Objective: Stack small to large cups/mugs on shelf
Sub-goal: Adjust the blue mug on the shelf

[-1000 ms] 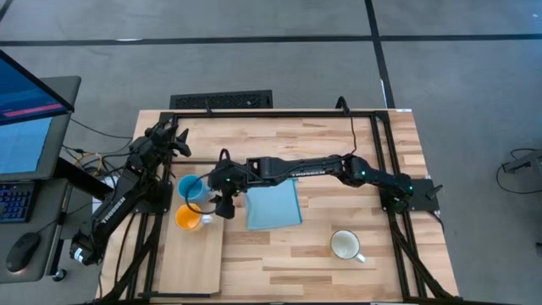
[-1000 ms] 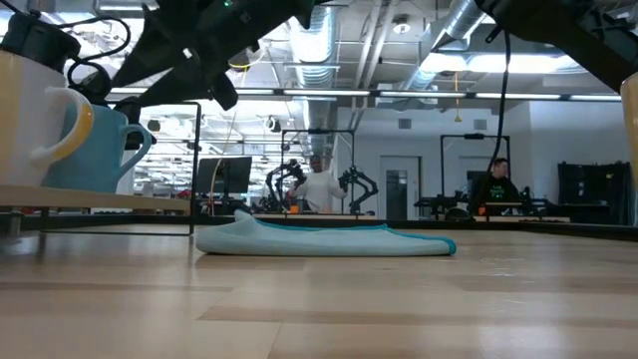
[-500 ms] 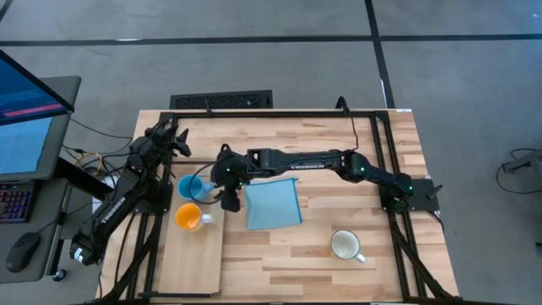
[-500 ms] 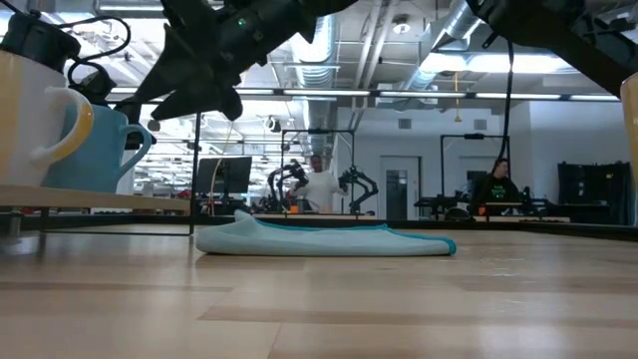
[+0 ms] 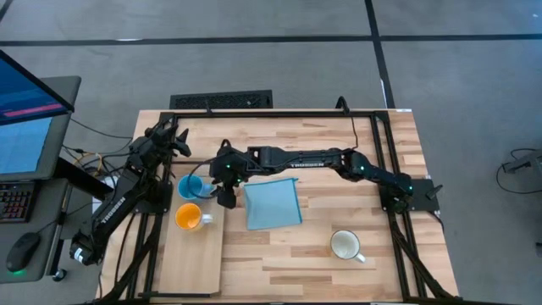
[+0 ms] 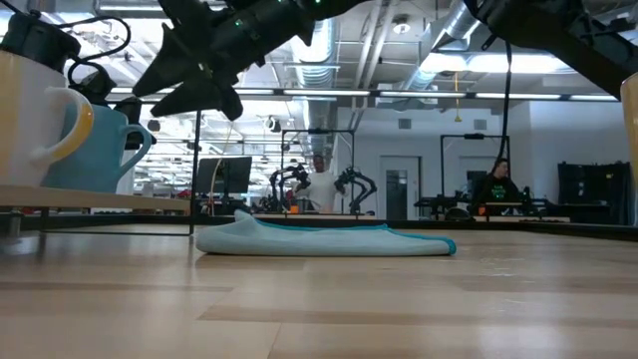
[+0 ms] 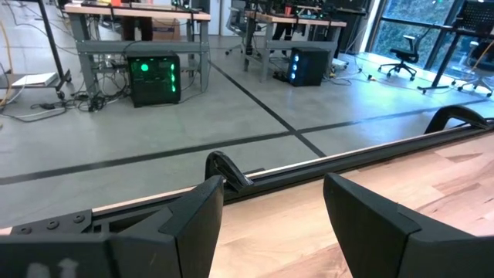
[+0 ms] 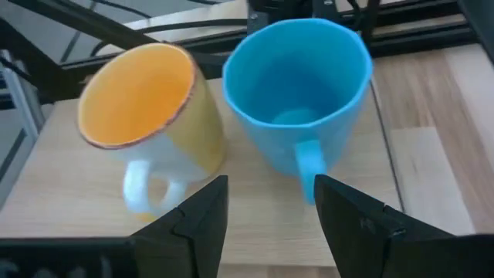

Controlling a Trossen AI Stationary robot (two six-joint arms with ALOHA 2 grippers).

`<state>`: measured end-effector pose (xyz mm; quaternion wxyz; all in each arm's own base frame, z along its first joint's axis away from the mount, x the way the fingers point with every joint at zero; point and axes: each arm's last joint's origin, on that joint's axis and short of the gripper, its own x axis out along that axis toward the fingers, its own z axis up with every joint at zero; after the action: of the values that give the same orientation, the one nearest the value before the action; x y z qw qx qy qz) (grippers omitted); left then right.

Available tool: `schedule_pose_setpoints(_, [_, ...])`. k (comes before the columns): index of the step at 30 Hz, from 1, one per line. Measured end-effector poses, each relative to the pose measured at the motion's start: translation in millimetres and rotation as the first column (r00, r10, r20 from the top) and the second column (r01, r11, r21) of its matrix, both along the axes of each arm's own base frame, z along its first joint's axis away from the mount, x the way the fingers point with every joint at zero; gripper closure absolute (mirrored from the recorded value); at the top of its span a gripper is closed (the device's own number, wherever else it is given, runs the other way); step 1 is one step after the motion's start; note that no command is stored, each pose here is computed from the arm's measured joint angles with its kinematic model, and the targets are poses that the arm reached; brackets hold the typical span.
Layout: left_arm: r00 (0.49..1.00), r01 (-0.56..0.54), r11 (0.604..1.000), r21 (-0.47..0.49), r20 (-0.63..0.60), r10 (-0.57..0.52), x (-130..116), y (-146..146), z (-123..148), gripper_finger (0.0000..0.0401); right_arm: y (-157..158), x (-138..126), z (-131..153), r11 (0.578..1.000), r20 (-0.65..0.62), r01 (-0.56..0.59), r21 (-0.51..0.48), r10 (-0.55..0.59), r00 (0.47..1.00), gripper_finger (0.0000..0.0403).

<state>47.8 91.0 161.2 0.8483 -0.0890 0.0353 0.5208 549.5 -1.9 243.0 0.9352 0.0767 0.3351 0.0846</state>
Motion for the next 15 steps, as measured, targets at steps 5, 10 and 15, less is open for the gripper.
schedule_pose_setpoints(5, [1.000,0.001,1.000,0.000,0.000,-0.001,0.0,0.0,0.1,0.0184,-4.3,0.1,0.0,0.999,-0.004,0.034,0.007,-0.034,0.999,0.0187])
schedule_pose_setpoints(10, [1.000,0.000,1.000,0.000,0.000,0.000,0.0,0.0,0.0,0.0184,-3.5,0.2,0.1,0.999,-0.003,0.034,0.009,-0.034,0.999,0.0187])
schedule_pose_setpoints(15, [1.000,0.000,1.000,0.000,0.000,0.000,0.0,0.0,0.0,0.0184,-3.4,0.4,0.4,0.999,0.000,0.033,0.010,-0.033,0.999,0.0187])
